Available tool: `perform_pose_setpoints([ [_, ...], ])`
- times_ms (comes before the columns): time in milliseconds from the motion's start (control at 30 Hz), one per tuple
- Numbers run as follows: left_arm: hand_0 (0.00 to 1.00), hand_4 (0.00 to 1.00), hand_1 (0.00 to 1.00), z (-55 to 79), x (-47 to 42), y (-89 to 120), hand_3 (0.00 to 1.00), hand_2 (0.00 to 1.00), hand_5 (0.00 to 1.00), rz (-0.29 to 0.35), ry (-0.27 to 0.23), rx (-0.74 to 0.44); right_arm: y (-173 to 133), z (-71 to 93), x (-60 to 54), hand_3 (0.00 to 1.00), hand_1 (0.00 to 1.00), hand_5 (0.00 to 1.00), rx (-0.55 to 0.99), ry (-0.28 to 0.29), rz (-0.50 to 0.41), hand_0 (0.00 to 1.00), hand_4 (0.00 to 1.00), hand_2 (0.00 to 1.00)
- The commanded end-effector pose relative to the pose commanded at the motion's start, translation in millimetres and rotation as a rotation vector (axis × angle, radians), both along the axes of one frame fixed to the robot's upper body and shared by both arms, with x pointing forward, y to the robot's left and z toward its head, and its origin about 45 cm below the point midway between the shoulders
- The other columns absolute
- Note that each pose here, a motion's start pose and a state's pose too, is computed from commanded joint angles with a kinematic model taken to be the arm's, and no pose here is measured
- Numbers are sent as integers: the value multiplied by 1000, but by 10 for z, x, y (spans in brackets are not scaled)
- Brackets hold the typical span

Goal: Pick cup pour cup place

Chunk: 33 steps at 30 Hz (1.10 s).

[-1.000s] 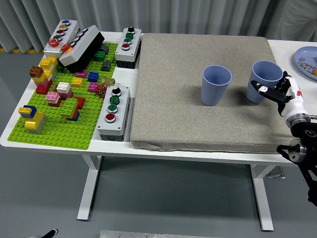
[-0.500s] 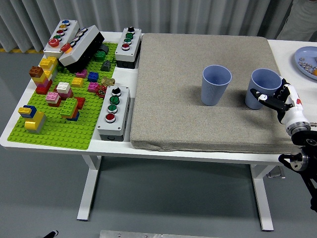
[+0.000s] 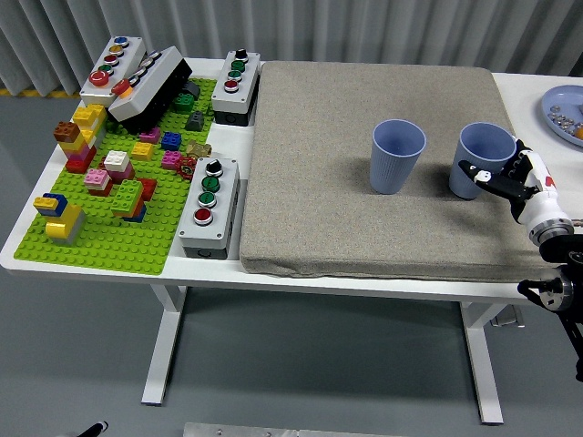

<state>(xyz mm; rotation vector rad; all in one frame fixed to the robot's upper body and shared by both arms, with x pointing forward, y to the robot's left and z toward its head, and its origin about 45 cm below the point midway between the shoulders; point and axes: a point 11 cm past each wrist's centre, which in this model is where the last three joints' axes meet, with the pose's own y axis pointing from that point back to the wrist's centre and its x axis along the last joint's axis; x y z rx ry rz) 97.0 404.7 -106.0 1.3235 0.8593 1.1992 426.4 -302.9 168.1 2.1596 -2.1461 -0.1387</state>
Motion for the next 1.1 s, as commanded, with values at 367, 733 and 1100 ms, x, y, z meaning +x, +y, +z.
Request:
perform_pose_setpoints([
  [367,815,540,782,0,2,-1,743,817,998,-1,0,0,-8,-3,-5,876,849,48,-9,2,5,882,735,870],
  [733,815,539,782,0,-3,2,743,817,998,-1,1,-1,19,-81,-47,885,853,79,-33,32,35,887,772,880],
  [1100,815,540,782,-1,-10,4,742,817,998,-2,2,0,46,-39,-30,955,908,150,-58,36,80,941,811,959],
])
